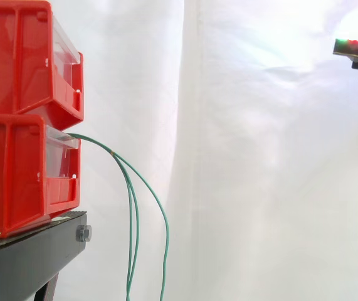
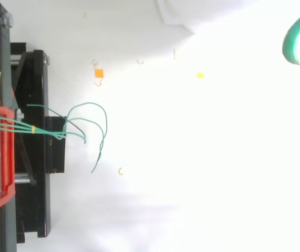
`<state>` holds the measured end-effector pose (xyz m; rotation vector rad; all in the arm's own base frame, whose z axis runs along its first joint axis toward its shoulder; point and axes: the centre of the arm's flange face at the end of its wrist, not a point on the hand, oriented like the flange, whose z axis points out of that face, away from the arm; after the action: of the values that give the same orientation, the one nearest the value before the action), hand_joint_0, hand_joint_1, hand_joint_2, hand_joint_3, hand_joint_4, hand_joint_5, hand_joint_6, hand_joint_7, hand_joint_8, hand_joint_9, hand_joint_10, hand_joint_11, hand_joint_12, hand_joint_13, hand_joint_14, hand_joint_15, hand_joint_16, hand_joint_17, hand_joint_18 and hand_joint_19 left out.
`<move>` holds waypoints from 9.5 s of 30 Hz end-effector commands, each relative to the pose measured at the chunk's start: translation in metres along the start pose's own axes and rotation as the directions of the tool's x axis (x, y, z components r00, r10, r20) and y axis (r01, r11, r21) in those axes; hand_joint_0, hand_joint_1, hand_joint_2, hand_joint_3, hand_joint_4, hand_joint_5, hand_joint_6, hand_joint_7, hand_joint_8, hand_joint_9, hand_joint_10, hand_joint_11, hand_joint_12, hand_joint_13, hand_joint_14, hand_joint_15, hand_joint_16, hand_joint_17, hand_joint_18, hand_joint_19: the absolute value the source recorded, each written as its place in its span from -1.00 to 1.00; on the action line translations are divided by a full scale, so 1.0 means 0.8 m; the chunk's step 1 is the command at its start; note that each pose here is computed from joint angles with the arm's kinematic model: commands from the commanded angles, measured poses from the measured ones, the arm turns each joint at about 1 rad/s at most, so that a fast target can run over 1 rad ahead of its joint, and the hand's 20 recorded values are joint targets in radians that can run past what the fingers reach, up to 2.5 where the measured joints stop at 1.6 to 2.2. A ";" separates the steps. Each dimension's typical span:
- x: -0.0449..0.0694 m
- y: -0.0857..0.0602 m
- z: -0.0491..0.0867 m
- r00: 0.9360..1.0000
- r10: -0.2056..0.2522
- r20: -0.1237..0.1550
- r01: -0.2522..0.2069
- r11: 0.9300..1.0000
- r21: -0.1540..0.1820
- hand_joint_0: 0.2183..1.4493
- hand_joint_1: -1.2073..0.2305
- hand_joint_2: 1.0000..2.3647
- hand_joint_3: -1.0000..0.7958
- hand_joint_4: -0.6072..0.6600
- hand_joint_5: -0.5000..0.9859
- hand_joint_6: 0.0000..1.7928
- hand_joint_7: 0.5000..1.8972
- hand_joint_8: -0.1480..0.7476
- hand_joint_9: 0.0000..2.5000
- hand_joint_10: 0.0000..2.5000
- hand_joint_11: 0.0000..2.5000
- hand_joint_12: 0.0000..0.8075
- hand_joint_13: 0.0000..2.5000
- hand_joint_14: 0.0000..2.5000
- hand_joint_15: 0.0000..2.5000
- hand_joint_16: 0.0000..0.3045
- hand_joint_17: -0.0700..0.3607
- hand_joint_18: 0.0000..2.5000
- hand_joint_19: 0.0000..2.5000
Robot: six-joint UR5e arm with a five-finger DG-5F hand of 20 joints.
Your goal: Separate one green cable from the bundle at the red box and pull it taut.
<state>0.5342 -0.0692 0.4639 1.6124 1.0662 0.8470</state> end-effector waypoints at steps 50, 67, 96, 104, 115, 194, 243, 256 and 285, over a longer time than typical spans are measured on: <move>0.026 -0.098 0.182 0.974 -0.224 -0.027 0.212 0.949 -0.233 -0.81 0.08 -1.00 -0.44 0.46 -0.55 -0.44 -0.81 0.01 0.95 -0.98 0.21 0.00 0.96 -0.99 0.12 -0.42 0.25 1.00 -0.38; 0.035 -0.155 0.242 0.984 -0.169 -0.061 0.149 0.958 -0.245 -0.81 0.09 -1.00 -0.44 0.46 -0.54 -0.44 -0.81 0.00 0.98 -0.99 0.30 -0.03 0.98 -0.99 0.19 -0.43 0.24 1.00 -0.31; 0.041 -0.190 0.307 0.979 -0.187 -0.082 0.154 0.942 -0.300 -0.81 0.09 -1.00 -0.44 0.45 -0.54 -0.44 -0.81 -0.04 0.96 -0.99 0.29 -0.05 0.97 -0.99 0.20 -0.42 0.24 1.00 -0.32; 0.060 -0.186 0.312 0.979 -0.193 -0.059 0.163 0.929 -0.333 -0.81 0.10 -1.00 -0.44 0.45 -0.54 -0.44 -0.81 -0.02 0.96 -0.99 0.29 -0.04 0.97 -0.99 0.19 -0.43 0.23 1.00 -0.31; 0.100 -0.192 0.300 0.981 -0.188 -0.043 0.164 0.930 -0.328 -0.80 0.10 -1.00 -0.44 0.45 -0.53 -0.44 -0.80 -0.04 0.97 -0.99 0.31 -0.05 0.97 -0.99 0.21 -0.43 0.24 1.00 -0.31; 0.155 -0.231 0.312 0.984 -0.078 -0.161 0.009 0.919 -0.393 -0.79 0.10 -1.00 -0.44 0.44 -0.53 -0.44 -0.81 -0.04 0.94 -0.99 0.29 -0.06 0.94 -0.99 0.20 -0.42 0.25 1.00 -0.33; 0.200 -0.285 0.322 0.963 0.072 -0.260 -0.172 0.906 -0.387 -0.78 0.10 -1.00 -0.44 0.43 -0.53 -0.44 -0.81 -0.07 0.94 -0.99 0.28 -0.07 0.94 -0.99 0.19 -0.42 0.24 1.00 -0.32; 0.195 -0.299 0.315 0.953 0.108 -0.284 -0.191 0.939 -0.285 -0.78 0.10 -1.00 -0.44 0.43 -0.53 -0.44 -0.80 -0.05 0.94 -0.99 0.28 -0.08 0.93 -0.99 0.19 -0.43 0.24 1.00 -0.32; 0.190 -0.267 0.295 0.953 0.107 -0.284 -0.180 0.952 -0.248 -0.78 0.10 -1.00 -0.44 0.43 -0.53 -0.44 -0.81 -0.07 0.93 -0.99 0.28 -0.08 0.93 -0.99 0.20 -0.42 0.24 1.00 -0.32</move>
<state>0.7540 0.0185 0.1945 1.3727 0.9607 1.2905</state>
